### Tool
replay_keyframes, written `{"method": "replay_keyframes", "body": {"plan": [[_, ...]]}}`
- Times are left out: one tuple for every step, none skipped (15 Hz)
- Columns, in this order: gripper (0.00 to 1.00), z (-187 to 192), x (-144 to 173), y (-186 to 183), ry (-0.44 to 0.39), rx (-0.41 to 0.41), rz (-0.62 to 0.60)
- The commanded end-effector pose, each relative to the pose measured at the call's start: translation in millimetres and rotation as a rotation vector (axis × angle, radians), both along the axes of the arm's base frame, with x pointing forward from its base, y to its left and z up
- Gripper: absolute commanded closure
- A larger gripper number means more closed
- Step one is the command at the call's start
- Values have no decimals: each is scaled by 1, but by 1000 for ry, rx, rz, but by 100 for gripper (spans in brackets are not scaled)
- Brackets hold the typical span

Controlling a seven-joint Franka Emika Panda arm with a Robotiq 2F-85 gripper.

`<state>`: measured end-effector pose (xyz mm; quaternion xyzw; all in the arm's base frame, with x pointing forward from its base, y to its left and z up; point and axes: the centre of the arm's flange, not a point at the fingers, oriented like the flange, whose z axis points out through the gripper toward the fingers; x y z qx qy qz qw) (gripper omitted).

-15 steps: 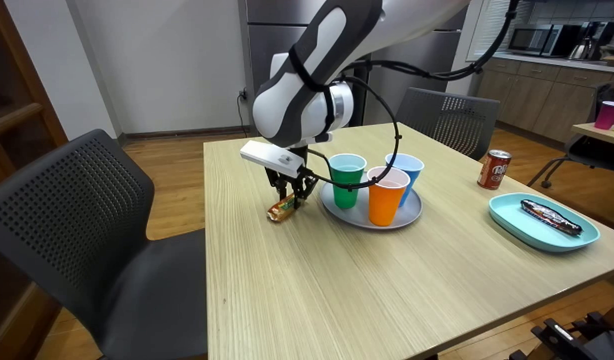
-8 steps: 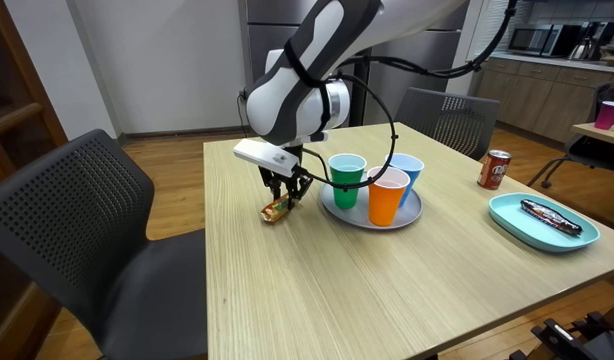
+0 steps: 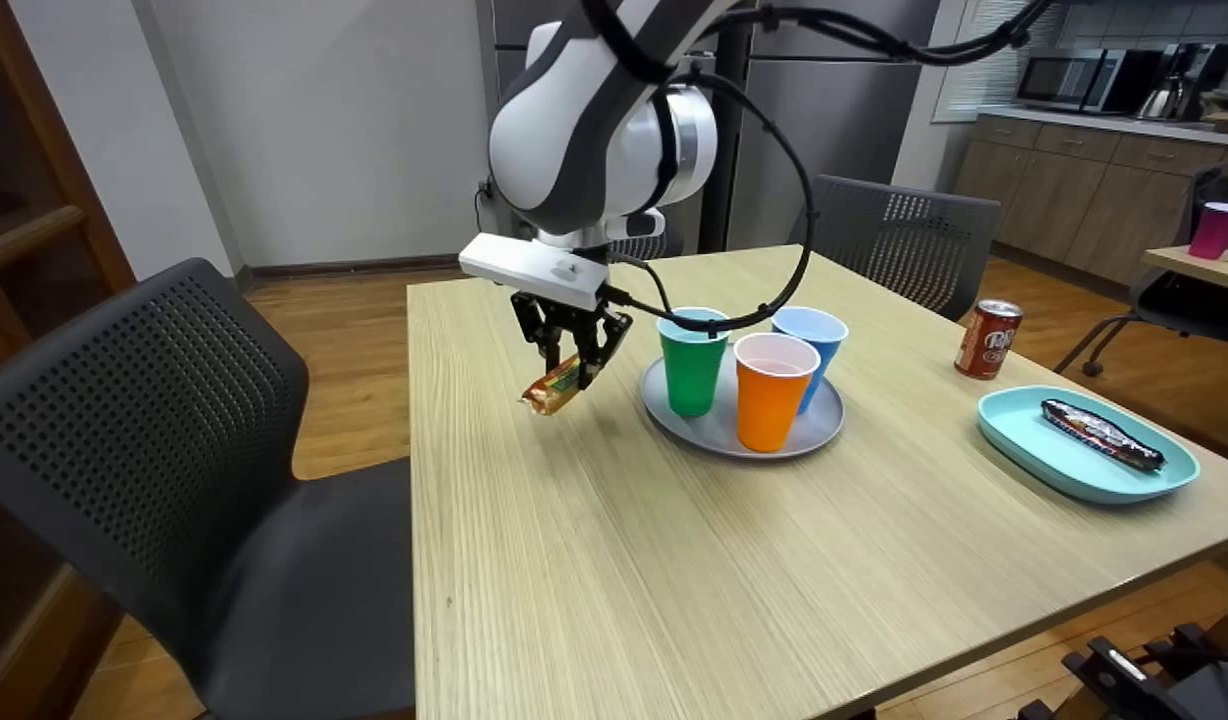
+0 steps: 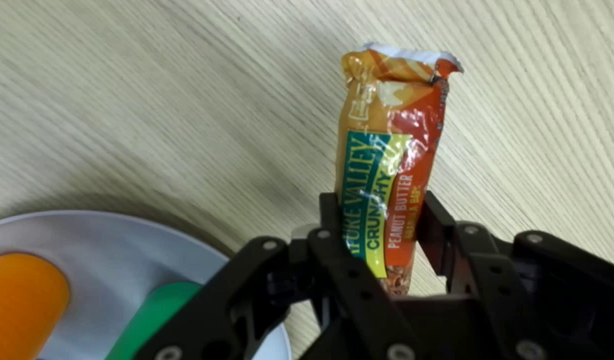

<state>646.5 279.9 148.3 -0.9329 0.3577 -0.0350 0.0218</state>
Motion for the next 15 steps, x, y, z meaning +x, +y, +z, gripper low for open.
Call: {"method": "replay_keyframes", "body": {"plan": [[84, 39, -37, -10, -16, -17, 70], [84, 45, -42, -11, -18, -18, 86], [84, 52, -47, -12, -23, -16, 96], [84, 60, -52, -14, -26, -15, 110], [84, 66, -57, -15, -27, -19, 122], [84, 73, -63, -17, -30, -23, 138], [84, 79, -69, -19, -32, -32, 151], [84, 86, -74, -23, -34, -38, 163], [84, 92, -78, -26, -33, -39, 172], [84, 98, -83, -31, -36, -41, 177], [84, 104, -87, -35, -37, -39, 184], [84, 110, -92, -39, -41, -42, 189], [84, 117, -97, -44, -46, -42, 197], [84, 124, -102, -49, -51, -43, 203], [84, 130, -106, -54, -57, -47, 206]]}}
